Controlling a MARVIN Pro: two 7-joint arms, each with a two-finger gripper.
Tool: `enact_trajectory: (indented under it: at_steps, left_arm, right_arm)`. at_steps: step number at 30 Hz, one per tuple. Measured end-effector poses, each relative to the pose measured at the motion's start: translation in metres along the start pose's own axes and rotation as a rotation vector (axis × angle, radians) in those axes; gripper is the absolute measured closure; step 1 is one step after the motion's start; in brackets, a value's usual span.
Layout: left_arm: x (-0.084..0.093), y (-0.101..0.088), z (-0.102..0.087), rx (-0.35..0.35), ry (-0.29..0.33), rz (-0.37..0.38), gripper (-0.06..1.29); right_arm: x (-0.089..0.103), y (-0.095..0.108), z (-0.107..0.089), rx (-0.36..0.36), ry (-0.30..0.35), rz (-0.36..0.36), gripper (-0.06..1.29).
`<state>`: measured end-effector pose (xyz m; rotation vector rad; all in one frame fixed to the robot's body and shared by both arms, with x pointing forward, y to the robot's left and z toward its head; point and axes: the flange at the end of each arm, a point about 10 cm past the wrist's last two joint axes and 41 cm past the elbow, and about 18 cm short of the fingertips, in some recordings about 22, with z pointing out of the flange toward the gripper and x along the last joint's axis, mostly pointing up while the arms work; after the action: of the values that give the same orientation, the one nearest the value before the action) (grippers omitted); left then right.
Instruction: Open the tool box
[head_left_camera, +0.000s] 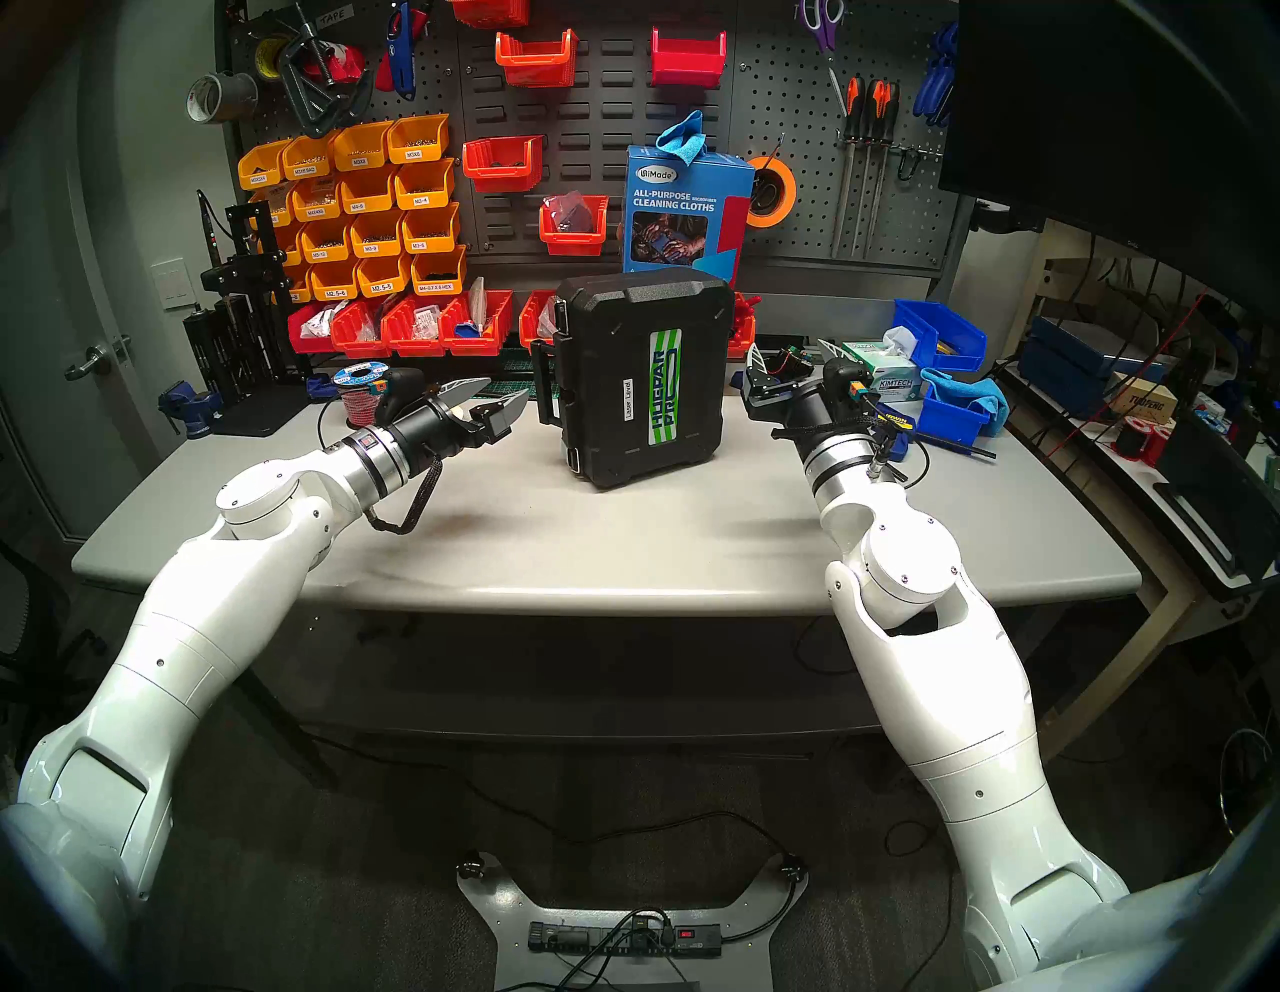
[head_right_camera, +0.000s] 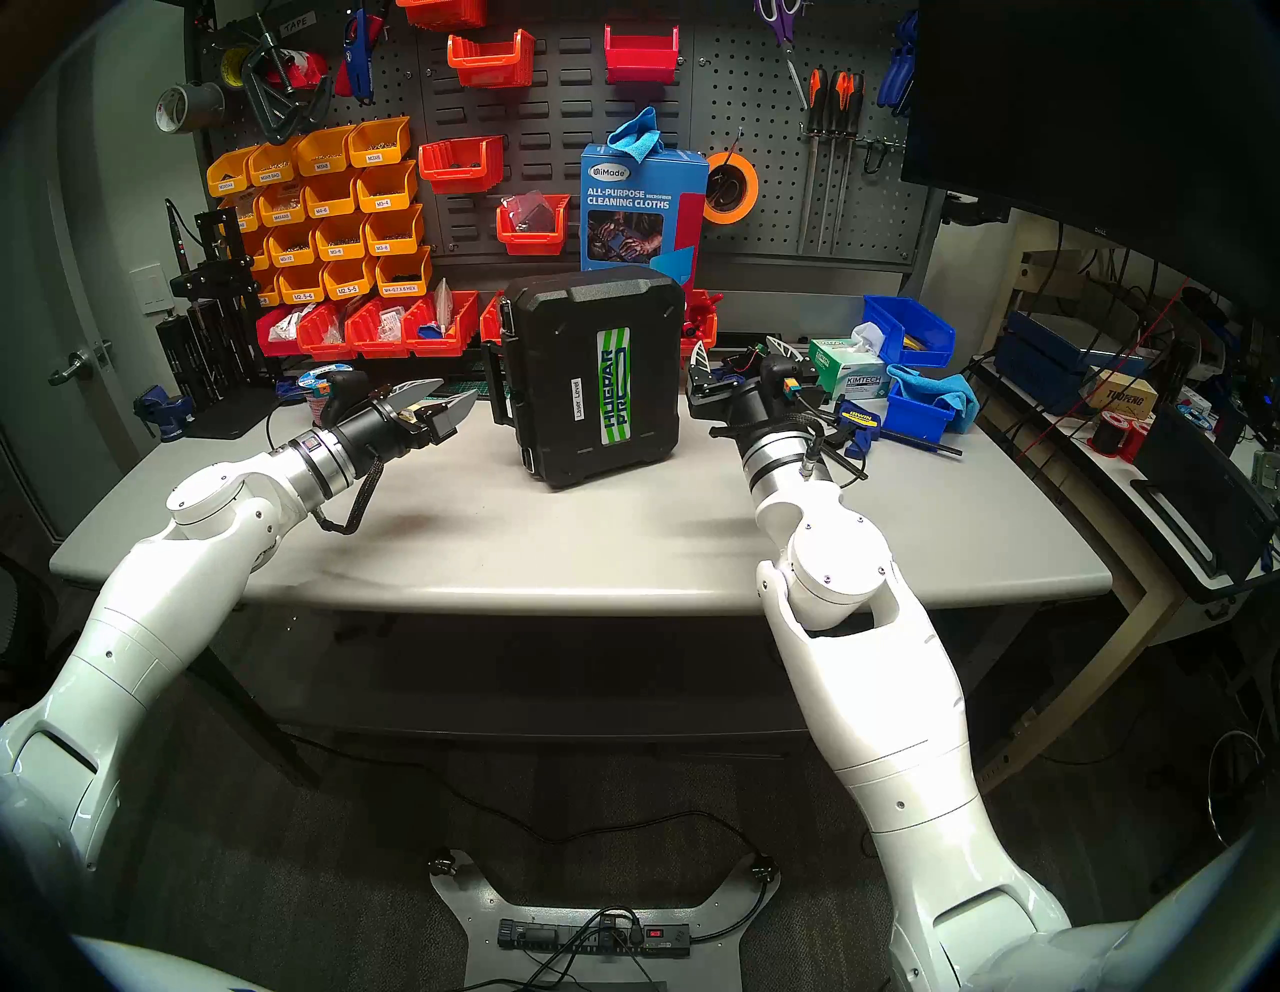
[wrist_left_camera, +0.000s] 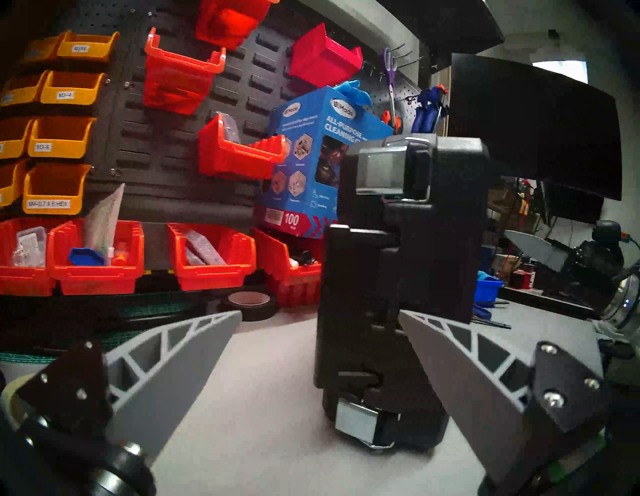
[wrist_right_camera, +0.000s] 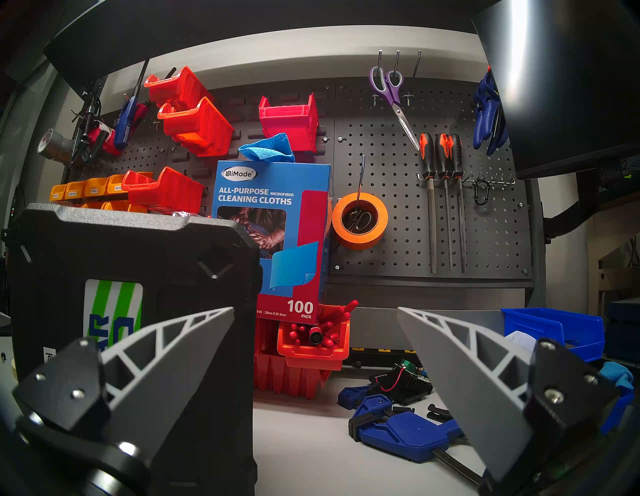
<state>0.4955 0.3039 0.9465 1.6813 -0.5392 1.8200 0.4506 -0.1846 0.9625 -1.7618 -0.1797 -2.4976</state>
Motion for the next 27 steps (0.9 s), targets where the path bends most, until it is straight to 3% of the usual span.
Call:
enact_trajectory:
  at_steps: [10,27]
  left_arm:
    - [-0.001,-0.007,0.014,-0.105,0.05,-0.002,0.0]
    - [-0.007,-0.032,0.03,-0.18,0.028,0.087,0.0]
  right_arm:
    - [0.0,0.0,0.0,0.0,0.0,0.0,-0.01]
    - [0.0,0.0,0.0,0.0,0.0,0.0,-0.01]
